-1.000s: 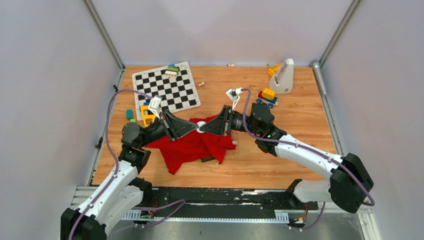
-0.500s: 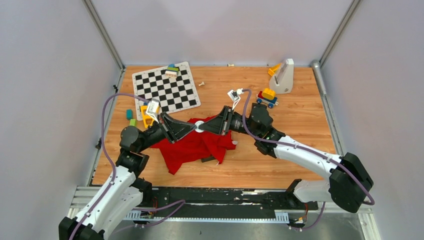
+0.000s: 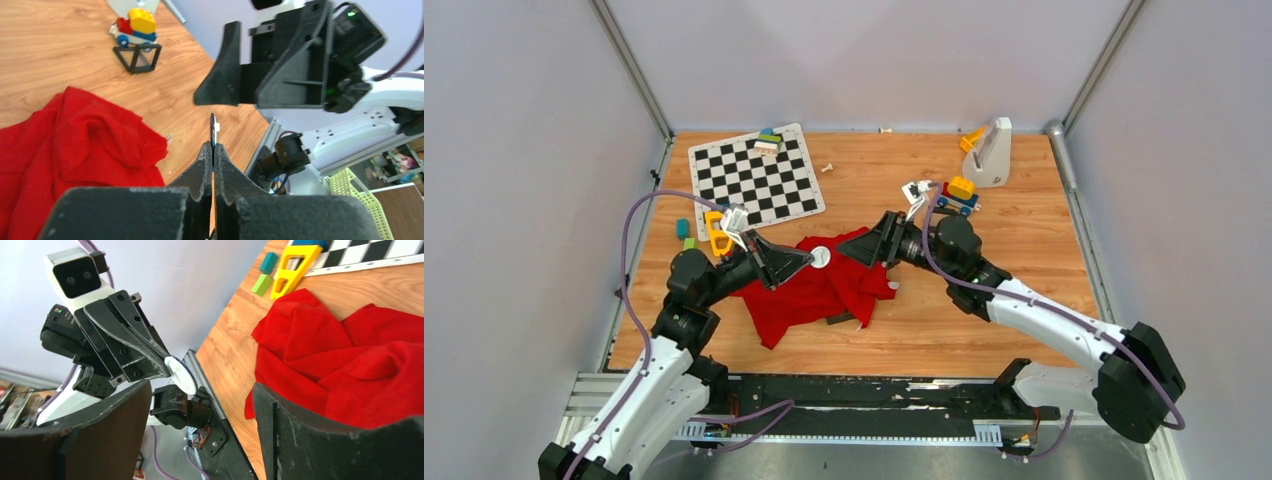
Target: Remove the brooch from the garment
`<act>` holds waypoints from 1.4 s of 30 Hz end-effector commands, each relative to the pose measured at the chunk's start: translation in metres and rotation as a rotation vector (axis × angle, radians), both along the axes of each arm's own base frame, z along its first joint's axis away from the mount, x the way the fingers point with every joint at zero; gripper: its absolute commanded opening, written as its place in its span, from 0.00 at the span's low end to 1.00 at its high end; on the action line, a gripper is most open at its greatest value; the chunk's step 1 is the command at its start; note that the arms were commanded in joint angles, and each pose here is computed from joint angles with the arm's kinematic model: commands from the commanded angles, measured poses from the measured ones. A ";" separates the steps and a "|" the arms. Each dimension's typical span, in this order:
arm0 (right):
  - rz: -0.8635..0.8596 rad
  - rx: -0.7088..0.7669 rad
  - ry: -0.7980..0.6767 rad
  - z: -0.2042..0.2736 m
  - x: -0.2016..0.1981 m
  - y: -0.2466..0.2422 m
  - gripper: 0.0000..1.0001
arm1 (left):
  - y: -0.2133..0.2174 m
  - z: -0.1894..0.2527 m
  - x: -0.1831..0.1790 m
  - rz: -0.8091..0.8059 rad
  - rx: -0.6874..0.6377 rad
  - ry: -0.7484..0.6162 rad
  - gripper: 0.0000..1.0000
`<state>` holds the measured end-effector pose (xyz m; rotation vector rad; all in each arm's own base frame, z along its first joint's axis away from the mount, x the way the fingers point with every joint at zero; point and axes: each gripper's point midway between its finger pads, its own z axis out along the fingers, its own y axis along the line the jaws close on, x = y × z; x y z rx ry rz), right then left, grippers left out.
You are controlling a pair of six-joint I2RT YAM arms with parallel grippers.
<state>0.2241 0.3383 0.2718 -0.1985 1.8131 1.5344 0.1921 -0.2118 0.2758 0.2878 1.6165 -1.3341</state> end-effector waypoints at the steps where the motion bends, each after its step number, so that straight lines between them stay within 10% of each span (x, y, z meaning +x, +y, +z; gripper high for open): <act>1: -0.191 -0.115 0.028 -0.015 0.021 -0.036 0.81 | 0.002 -0.013 0.010 0.051 0.101 -0.014 0.00; 9: -0.517 -0.439 0.216 -0.071 0.074 -0.154 0.92 | -0.035 -0.087 0.024 -0.010 0.360 0.137 0.00; 21: -1.184 -0.313 0.791 -0.110 0.123 -0.251 0.85 | 0.022 -0.166 0.072 0.394 0.590 0.433 0.00; 31: -1.354 -0.200 0.967 -0.124 0.164 -0.251 0.74 | 0.132 -0.224 0.076 0.806 0.338 0.723 0.00; 42: -1.396 -0.233 1.052 -0.162 0.197 -0.243 0.65 | 0.132 -0.193 0.094 0.749 0.278 0.569 0.00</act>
